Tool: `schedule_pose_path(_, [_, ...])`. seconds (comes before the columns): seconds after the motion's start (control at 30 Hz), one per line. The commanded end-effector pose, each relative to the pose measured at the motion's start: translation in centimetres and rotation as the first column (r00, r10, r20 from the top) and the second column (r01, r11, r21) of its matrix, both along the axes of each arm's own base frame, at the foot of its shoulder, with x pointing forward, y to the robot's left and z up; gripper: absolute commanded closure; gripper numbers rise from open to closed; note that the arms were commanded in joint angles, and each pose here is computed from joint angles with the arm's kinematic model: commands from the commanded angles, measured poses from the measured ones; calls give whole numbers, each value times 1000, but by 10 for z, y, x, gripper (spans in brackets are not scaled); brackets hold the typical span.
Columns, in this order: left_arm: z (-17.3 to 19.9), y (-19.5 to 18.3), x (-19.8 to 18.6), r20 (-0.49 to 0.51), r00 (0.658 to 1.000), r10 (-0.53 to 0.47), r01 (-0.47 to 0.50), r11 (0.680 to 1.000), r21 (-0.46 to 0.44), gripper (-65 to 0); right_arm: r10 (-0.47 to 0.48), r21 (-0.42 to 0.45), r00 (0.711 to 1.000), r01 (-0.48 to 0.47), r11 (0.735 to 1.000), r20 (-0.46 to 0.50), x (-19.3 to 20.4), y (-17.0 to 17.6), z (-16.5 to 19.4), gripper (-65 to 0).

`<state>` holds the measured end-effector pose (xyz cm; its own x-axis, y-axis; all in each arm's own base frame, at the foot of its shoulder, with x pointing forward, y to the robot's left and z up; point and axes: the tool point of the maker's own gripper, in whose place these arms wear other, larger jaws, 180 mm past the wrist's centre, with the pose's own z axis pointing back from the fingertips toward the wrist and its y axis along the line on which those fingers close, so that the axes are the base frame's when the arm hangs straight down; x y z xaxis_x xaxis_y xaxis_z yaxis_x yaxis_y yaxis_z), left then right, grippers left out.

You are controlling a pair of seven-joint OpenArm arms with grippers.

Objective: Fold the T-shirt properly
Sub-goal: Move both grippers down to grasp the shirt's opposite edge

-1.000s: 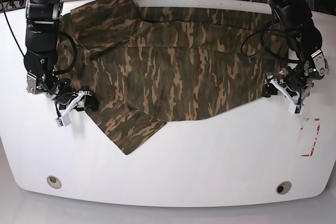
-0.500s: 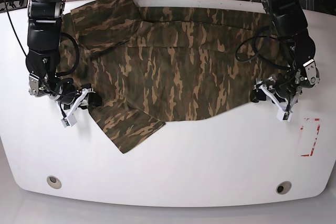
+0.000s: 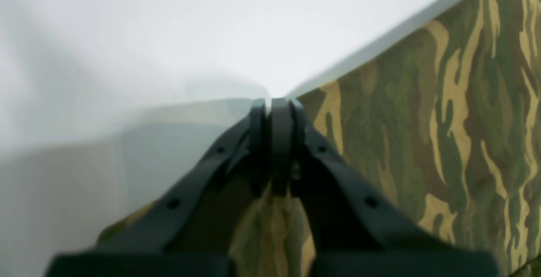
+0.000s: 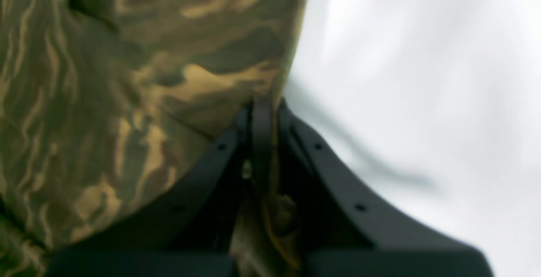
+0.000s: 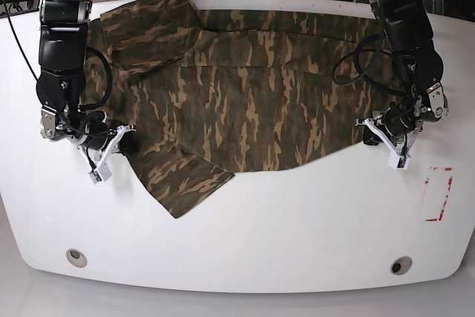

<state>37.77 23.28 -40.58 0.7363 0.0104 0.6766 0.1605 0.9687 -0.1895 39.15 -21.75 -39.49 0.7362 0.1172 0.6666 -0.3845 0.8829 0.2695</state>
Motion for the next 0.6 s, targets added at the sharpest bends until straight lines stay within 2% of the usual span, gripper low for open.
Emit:
schedule_pose_path(0.0, [28, 7, 14, 68, 998, -6, 3, 999, 41, 0, 29, -25, 996, -27, 999, 85, 18, -2, 35, 0])
schedule_pose_path(0.3, [77, 7, 18, 207, 977, -44, 17, 991, 134, 0, 161, -159, 980, -141, 977, 120, 13, 14, 71, 0])
schedule_pose_path(0.47, [85, 4, 11, 230, 971, -63, 26, 986, 162, 0, 244, -247, 957, -201, 948, 157, -1, 25, 91, 0])
schedule_pose_path(0.57, [80, 6, 7, 213, 975, -60, 25, 986, 163, 0, 276, -267, 945, -224, 937, 174, -9, 33, 96, 0])
